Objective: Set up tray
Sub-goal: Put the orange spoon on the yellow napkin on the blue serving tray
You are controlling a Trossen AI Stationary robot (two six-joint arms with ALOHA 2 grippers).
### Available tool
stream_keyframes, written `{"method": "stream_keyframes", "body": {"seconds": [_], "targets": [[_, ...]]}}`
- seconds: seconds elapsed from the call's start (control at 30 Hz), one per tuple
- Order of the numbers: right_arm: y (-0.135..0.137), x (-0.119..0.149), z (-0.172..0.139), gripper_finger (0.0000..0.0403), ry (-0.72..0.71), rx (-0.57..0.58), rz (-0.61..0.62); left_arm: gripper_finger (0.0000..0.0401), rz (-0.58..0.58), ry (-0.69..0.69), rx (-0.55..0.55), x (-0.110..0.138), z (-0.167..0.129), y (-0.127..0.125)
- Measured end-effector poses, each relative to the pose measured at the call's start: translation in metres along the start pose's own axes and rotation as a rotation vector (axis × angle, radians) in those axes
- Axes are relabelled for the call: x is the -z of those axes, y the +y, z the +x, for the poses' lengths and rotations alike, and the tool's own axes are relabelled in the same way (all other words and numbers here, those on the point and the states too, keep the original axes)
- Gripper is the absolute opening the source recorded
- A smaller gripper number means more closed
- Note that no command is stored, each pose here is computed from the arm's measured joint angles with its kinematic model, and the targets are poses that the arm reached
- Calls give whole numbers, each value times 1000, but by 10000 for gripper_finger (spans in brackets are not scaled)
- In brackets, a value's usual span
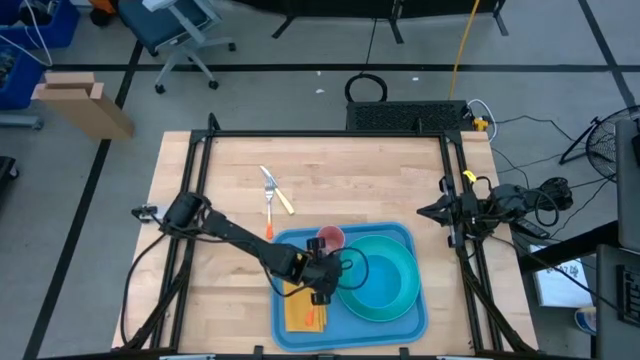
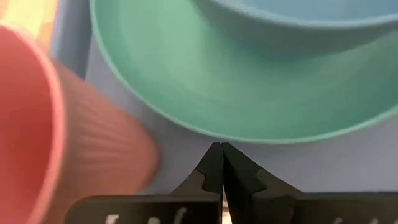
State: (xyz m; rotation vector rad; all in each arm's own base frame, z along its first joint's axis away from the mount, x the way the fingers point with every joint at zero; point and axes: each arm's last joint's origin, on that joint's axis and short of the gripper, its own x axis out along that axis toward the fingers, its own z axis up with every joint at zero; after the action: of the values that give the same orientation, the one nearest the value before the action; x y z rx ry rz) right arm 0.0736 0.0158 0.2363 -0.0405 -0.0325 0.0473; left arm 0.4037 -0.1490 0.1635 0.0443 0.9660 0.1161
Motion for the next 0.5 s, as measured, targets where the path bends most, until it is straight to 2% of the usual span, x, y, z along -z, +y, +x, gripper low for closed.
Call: {"method": "stream_keyframes", "body": {"seconds": [0.5], "targets": [[0,0,0,0,-1,2,-18,0,11,89,-58,7,2,10]]}}
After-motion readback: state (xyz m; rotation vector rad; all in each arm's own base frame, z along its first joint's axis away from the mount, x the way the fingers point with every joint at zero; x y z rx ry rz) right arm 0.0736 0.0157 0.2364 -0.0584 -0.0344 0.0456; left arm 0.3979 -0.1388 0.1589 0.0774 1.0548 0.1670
